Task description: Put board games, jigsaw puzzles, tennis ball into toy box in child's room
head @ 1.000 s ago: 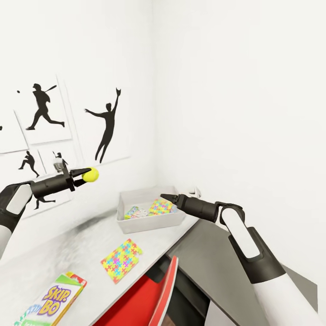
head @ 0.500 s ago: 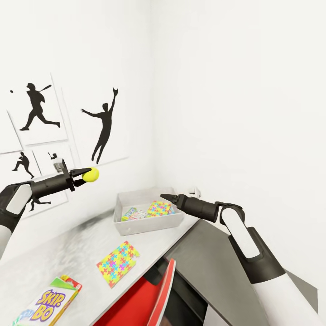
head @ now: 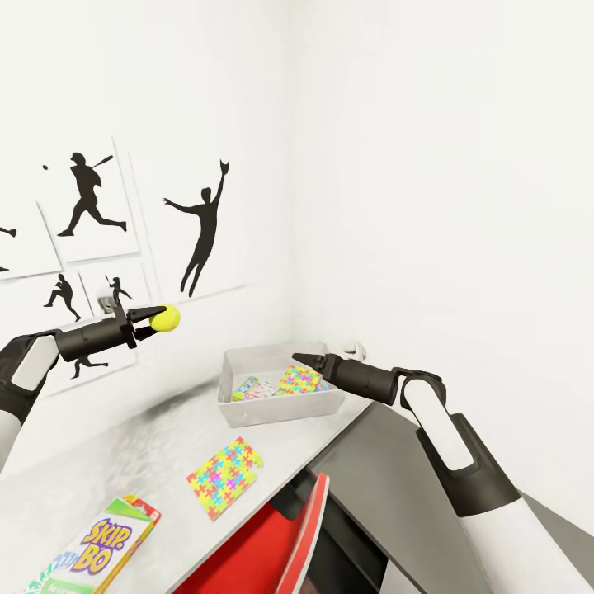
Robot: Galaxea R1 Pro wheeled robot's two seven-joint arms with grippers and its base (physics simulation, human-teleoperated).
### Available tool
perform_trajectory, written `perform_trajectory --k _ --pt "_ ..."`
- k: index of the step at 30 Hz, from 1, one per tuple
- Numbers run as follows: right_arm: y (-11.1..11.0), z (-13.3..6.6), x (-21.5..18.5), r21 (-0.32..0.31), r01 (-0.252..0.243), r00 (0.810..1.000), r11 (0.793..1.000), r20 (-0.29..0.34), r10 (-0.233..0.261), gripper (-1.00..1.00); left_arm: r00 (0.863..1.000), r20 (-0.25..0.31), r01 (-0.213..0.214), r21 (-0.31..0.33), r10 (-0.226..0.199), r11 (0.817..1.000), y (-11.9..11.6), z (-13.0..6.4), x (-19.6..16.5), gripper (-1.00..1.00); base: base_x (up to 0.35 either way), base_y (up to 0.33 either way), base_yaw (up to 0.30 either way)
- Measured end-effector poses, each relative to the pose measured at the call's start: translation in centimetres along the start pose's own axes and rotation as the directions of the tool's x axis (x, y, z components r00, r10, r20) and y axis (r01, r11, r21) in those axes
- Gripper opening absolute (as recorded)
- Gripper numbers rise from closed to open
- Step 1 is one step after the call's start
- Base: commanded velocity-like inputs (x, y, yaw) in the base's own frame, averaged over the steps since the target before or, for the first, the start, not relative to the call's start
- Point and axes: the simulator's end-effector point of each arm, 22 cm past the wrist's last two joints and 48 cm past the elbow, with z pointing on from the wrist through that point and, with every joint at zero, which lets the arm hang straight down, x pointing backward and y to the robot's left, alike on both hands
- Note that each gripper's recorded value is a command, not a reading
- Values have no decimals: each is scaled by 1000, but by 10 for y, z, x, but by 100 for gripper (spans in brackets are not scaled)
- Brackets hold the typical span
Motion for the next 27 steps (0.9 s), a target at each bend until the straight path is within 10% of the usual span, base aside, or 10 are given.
perform_trajectory --k 27 --pt "0 0 0 -1 -1 1000 1000 1 1 100 1000 2 0 1 0 1000 0 0 -1 -100 46 -21 70"
